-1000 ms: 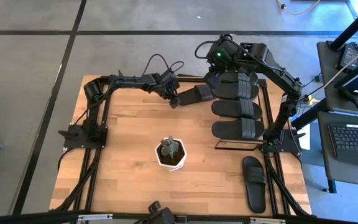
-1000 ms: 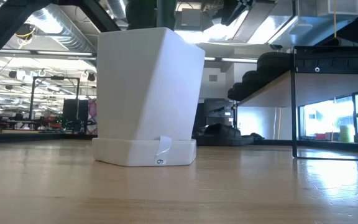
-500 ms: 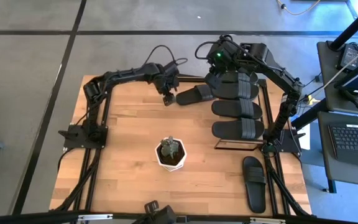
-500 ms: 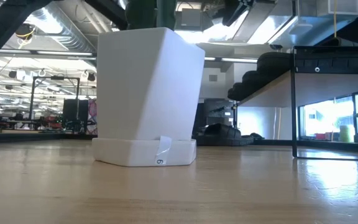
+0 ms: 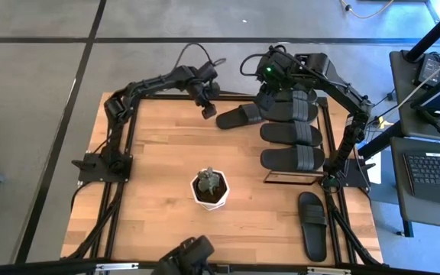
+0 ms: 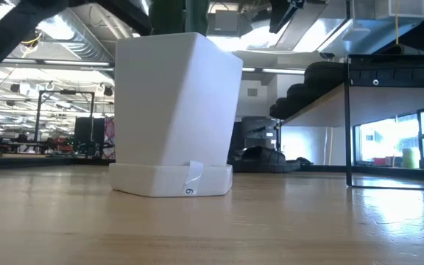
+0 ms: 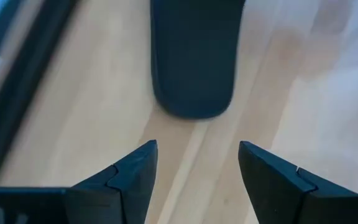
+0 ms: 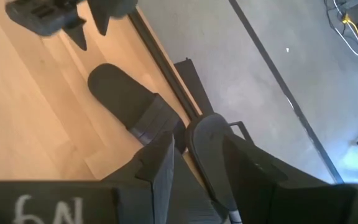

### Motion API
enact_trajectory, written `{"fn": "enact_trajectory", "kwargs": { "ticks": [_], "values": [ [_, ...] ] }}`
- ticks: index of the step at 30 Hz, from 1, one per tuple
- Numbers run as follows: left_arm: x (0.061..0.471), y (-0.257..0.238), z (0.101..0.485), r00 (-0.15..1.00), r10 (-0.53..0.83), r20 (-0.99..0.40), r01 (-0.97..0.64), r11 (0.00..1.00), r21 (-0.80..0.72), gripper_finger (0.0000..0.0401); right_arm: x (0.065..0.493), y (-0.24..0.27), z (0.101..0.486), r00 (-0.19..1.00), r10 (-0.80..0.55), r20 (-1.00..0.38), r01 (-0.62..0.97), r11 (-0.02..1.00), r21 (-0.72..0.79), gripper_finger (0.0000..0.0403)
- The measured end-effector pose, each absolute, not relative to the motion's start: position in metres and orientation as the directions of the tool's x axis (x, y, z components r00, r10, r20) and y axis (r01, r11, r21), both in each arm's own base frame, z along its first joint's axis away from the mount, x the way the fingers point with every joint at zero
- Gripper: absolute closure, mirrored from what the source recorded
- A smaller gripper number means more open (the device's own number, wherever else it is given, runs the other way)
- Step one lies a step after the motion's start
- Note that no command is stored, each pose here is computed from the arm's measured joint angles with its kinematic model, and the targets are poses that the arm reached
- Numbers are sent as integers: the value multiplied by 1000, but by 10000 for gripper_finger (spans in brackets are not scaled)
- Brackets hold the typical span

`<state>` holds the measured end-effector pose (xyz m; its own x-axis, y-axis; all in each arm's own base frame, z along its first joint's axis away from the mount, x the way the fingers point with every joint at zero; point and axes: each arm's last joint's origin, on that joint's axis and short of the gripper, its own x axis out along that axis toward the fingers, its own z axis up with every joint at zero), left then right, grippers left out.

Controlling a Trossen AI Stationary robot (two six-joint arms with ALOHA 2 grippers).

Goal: Pick and place slides into the shelf
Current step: Put the black slide under the shelf

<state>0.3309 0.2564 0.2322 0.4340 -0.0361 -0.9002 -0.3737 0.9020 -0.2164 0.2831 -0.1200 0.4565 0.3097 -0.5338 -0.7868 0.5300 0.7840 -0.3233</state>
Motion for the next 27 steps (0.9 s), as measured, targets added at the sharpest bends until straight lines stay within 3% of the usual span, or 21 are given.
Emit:
{"fn": "enact_trajectory", "kwargs": {
  "ticks": [8, 27],
  "values": [
    [339, 258, 189, 339, -129, -932, -367, 894, -257, 183, 283, -120, 457, 310, -534, -787, 514, 790, -334, 263],
    [370, 227, 175, 307, -93, -947, -290, 939, -186, 183, 283, -120, 456, 310, -534, -786, 511, 791, -336, 263]
  ]
}}
